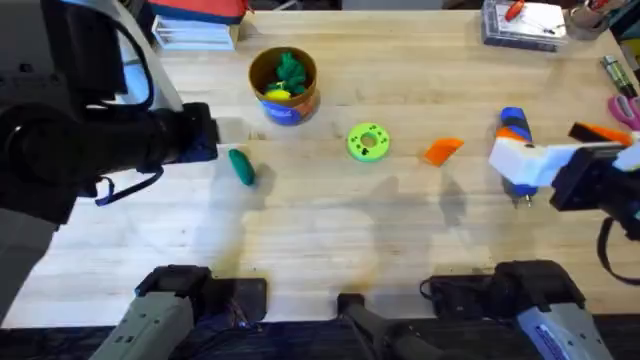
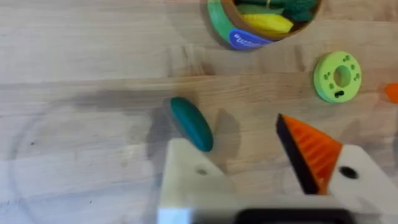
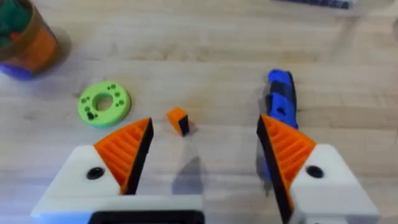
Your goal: Pick up the gripper from the table and insert it into the empty holder that is missing its gripper. Then pick up a screw, insert it into the mounting hole, and use the screwdriver to tighten it. Finally, clean up the table by picking up the vegetable and placing it into the bucket.
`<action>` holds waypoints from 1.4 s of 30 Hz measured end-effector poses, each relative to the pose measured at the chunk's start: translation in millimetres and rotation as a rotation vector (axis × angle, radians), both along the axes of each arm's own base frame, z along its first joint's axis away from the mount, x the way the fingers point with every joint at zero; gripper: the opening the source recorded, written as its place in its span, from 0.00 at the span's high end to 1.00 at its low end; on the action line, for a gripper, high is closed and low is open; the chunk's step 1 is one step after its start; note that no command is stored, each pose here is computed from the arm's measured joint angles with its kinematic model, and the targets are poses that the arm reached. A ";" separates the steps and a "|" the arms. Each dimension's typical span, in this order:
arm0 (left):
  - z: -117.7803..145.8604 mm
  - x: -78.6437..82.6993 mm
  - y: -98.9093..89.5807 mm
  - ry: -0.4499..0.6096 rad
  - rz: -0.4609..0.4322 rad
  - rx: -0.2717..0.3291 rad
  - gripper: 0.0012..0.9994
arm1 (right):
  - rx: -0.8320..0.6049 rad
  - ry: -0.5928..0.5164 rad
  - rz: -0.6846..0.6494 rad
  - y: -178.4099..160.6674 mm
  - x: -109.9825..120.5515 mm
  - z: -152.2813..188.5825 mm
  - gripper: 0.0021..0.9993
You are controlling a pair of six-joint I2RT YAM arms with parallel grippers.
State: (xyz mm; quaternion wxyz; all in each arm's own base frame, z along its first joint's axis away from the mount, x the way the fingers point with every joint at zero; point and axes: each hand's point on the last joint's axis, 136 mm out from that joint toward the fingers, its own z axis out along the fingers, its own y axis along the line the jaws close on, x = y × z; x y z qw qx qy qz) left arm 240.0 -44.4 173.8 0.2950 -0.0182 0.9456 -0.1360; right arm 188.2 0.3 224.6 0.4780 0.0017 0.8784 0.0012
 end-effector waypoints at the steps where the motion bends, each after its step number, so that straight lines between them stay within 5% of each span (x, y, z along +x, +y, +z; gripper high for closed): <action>1: 1.8 1.4 -3.4 -0.012 -0.019 -0.005 0.49 | 0.000 0.015 0.000 0.0 -2.0 -3.1 0.01; 3: 8.4 6.2 -14.8 -0.053 -0.075 -0.023 0.17 | 0.000 0.053 0.000 0.0 -7.4 -10.8 0.01; 5: 21.2 14.6 -31.4 -0.126 -0.149 -0.055 0.03 | -0.001 0.092 0.000 -0.1 -13.1 -18.4 0.01; 10: 71.7 30.9 -78.8 -0.378 -0.361 -0.152 0.01 | -0.001 0.200 0.000 -0.2 -30.7 -38.4 0.01; 18: 81.4 23.5 -93.6 -0.410 -0.439 -0.198 0.01 | -0.001 0.279 0.000 -0.2 -44.7 -51.6 0.01; 27: 84.8 26.6 -101.0 -0.519 -0.559 -0.103 0.01 | -0.002 0.279 0.000 -0.2 -44.7 -51.6 0.01; 34: 71.2 -7.1 -98.9 -0.627 -0.604 -0.050 0.01 | -0.001 0.279 0.000 -0.2 -44.7 -51.6 0.01; 42: 52.2 -38.5 -98.2 -0.873 -0.627 -0.032 0.01 | -0.001 0.279 0.000 -0.2 -44.7 -51.6 0.01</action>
